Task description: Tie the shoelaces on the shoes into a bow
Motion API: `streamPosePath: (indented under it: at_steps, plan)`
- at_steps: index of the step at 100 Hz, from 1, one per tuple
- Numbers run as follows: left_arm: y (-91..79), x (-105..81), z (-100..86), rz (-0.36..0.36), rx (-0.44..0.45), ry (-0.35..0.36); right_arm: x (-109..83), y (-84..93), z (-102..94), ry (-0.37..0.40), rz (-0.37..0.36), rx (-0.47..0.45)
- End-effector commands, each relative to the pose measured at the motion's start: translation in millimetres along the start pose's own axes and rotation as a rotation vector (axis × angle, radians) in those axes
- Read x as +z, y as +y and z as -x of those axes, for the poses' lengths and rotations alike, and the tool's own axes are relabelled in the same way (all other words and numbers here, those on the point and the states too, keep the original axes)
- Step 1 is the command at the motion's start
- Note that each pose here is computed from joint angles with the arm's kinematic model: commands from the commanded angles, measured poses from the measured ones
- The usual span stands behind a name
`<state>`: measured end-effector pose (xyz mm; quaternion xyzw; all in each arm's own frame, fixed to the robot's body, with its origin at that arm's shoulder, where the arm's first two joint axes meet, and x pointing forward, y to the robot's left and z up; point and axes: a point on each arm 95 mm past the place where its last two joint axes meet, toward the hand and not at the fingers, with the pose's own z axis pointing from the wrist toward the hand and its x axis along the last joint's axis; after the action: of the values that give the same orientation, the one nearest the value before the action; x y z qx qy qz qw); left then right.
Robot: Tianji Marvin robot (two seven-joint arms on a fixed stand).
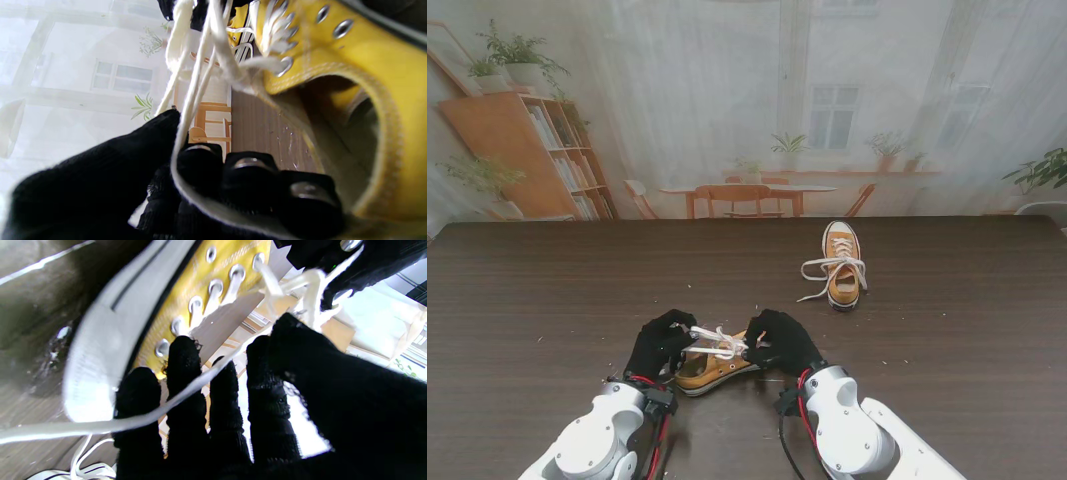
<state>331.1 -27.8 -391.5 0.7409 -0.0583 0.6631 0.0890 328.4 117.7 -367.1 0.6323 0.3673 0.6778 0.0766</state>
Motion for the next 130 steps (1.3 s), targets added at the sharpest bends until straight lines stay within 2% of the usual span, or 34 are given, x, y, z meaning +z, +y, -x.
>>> streamPosePath:
  at_steps: [1,15,45,93,130]
  plan:
    - [-3.5,-5.2,6.8,-0.005,-0.01,-0.041,0.2,-2.0,0.5,-0.007,-0.005,0.004]
    - [-4.7,-5.4,6.5,-0.013,-0.027,-0.057,0.6,-2.8,0.3,-0.008,0.011,0.013]
    - [-7.1,-6.7,8.5,0.014,-0.002,-0.073,-1.2,-3.8,-0.7,-0.017,0.052,0.11]
    - [-7.2,-14.6,0.1,0.003,0.04,-0.102,-8.8,0.1,0.0,-0.05,0.077,0.105]
    - [-6.8,-22.1,-8.5,0.036,0.028,-0.134,-11.8,0.7,0.3,-0.066,0.071,0.11]
